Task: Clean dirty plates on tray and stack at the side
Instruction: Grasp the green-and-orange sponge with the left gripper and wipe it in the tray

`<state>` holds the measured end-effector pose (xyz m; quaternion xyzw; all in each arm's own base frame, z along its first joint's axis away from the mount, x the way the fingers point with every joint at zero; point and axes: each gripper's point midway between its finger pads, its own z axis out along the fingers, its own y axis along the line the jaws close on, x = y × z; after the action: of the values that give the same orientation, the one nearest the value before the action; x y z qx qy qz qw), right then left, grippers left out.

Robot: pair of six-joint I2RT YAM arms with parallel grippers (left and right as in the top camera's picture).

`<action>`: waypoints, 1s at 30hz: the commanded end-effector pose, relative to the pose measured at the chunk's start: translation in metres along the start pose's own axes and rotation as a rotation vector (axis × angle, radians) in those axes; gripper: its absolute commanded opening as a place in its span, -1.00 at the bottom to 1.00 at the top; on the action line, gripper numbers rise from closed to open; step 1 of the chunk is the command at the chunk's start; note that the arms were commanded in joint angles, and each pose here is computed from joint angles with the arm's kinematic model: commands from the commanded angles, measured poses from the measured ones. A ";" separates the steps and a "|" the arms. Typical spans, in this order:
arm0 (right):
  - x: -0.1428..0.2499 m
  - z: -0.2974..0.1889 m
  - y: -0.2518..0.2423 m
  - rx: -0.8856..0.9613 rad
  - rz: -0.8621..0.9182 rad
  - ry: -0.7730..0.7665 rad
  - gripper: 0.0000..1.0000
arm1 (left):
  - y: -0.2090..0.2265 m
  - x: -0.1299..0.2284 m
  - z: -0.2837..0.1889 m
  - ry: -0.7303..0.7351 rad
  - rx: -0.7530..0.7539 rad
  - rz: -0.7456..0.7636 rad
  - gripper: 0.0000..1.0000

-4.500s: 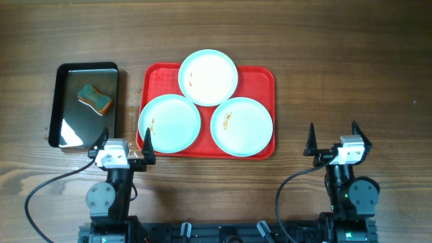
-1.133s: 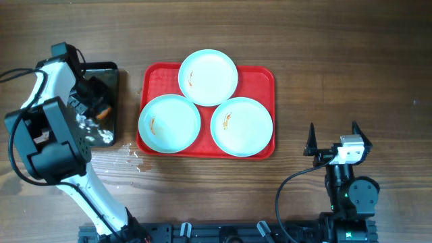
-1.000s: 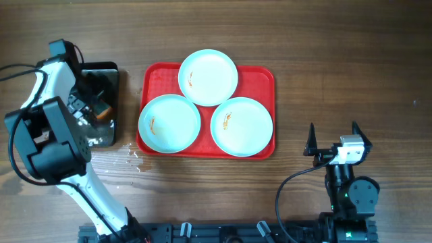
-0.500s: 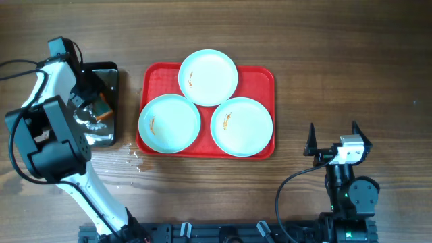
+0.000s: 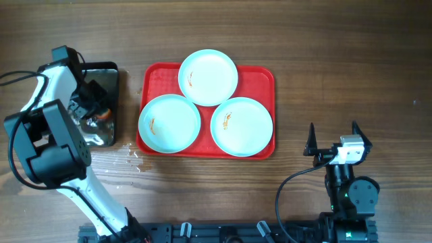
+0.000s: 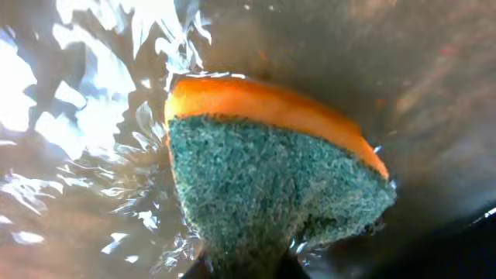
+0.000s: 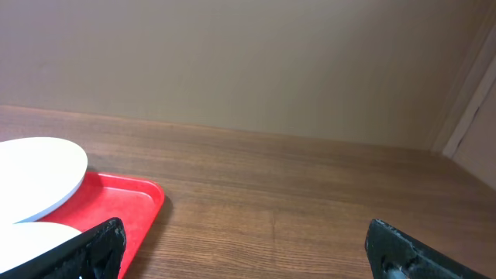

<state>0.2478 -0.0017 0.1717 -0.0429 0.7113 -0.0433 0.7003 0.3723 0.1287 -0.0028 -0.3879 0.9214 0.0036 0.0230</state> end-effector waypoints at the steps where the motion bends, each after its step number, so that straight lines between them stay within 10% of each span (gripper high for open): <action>1: -0.002 0.000 -0.004 0.021 -0.009 -0.008 0.99 | 0.010 0.023 0.028 0.094 -0.033 0.001 -0.92; 4: -0.002 0.000 -0.004 0.021 -0.009 -0.008 0.99 | 0.009 0.018 0.026 0.083 -0.026 -0.002 -0.84; 5: -0.002 0.000 -0.004 0.021 -0.009 -0.008 0.99 | 0.008 0.017 0.025 0.077 -0.023 -0.002 1.00; 10: -0.002 0.000 -0.004 0.021 -0.008 -0.008 1.00 | 0.012 0.028 0.025 0.121 -0.036 -0.002 0.89; 14: -0.002 0.000 -0.004 0.021 -0.008 -0.008 1.00 | 0.007 0.037 0.024 0.165 -0.008 -0.003 -0.02; 17: -0.002 0.000 -0.004 0.021 -0.009 -0.008 1.00 | 0.001 0.043 0.025 0.190 0.029 -0.006 -0.09; 19: -0.002 0.000 -0.004 0.021 -0.008 -0.008 1.00 | 0.002 0.045 0.028 0.192 0.027 -0.007 -0.90; 23: -0.002 0.000 -0.004 0.021 -0.009 -0.008 1.00 | 0.000 0.036 0.029 0.157 0.041 -0.008 -0.92; 24: -0.002 0.000 -0.004 0.021 -0.008 -0.008 0.99 | -0.001 0.032 0.030 0.143 0.048 -0.010 -0.85; 25: -0.002 0.000 -0.004 0.021 -0.008 -0.008 0.99 | -0.002 0.028 0.030 0.129 0.054 -0.012 0.82; 30: -0.002 0.000 -0.004 0.021 -0.009 -0.008 1.00 | -0.001 0.001 0.032 0.009 0.033 -0.009 1.00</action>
<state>0.2478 -0.0017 0.1716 -0.0428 0.7114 -0.0432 0.7002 0.3934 0.1245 0.0031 -0.3900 0.9176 -0.0406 0.0658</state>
